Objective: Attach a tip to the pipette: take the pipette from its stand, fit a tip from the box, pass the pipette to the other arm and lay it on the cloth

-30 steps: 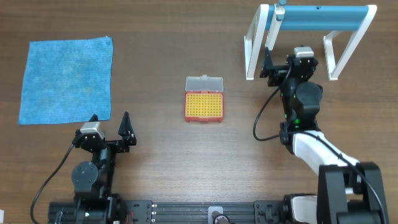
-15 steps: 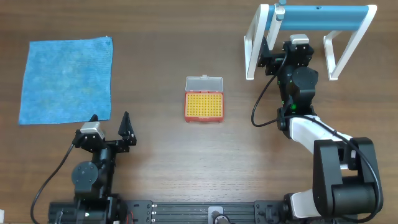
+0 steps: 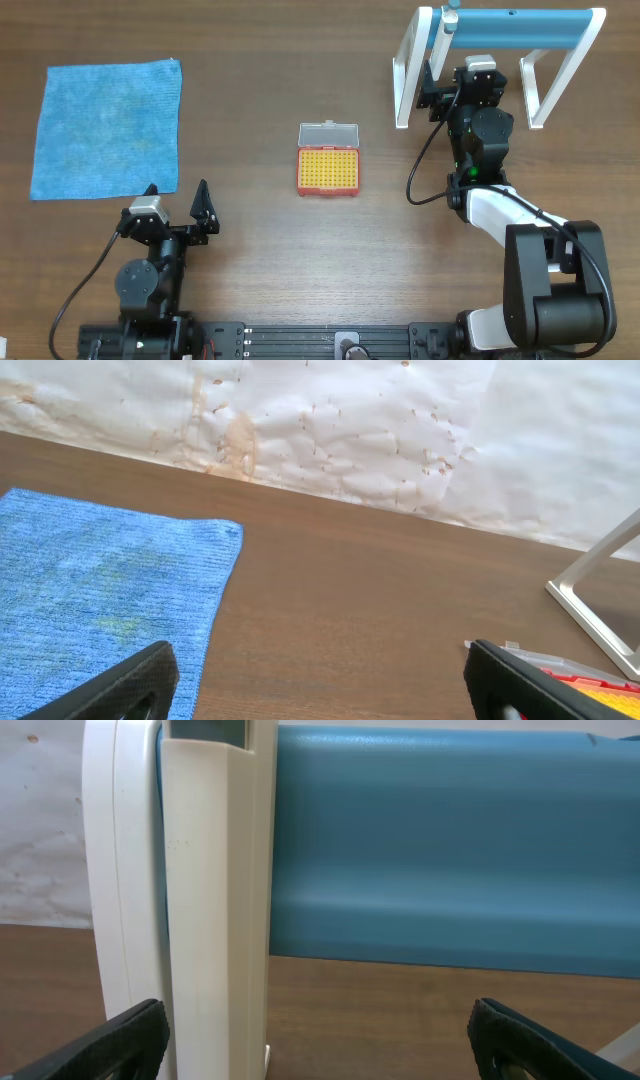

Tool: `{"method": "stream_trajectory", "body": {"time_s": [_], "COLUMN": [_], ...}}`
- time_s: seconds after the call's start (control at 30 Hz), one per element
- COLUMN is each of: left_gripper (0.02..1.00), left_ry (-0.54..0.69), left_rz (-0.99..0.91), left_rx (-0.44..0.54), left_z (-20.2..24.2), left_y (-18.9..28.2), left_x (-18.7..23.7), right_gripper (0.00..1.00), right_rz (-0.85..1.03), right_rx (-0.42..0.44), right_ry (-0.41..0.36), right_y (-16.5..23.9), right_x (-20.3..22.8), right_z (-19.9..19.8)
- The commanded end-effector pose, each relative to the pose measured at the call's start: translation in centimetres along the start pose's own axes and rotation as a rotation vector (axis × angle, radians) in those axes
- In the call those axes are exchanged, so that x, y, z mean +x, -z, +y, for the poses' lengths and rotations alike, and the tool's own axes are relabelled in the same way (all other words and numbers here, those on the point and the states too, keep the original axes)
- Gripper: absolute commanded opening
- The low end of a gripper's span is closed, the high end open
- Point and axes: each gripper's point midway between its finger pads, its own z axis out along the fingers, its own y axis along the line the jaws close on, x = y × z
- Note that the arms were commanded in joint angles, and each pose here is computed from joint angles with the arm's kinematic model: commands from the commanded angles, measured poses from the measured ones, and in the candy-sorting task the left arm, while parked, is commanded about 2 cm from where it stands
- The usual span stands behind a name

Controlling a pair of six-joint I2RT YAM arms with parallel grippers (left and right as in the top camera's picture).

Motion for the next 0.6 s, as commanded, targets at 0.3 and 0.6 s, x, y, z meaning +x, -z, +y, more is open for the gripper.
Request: {"method": "stream_trajectory", "body": {"time_s": [0.3,0.6], "left_gripper": [0.923,0.923], "left_ry": [-0.009,-0.009], "left_rz": [0.001,0.001], "left_rx": [0.008,0.007], "left_z": [-0.1,-0.1], "left_y": [0.0,0.0], "left_x": [0.1,0.1], "right_gripper": [0.974,0.974], "right_rz": [-0.014,0.005], "right_rx": [0.008,0.008], "right_ry": [0.014,0.014], "right_y": [-1.4,-2.0], "right_x": [-0.4,0.5], "right_z": [-0.4,-0.4]}}
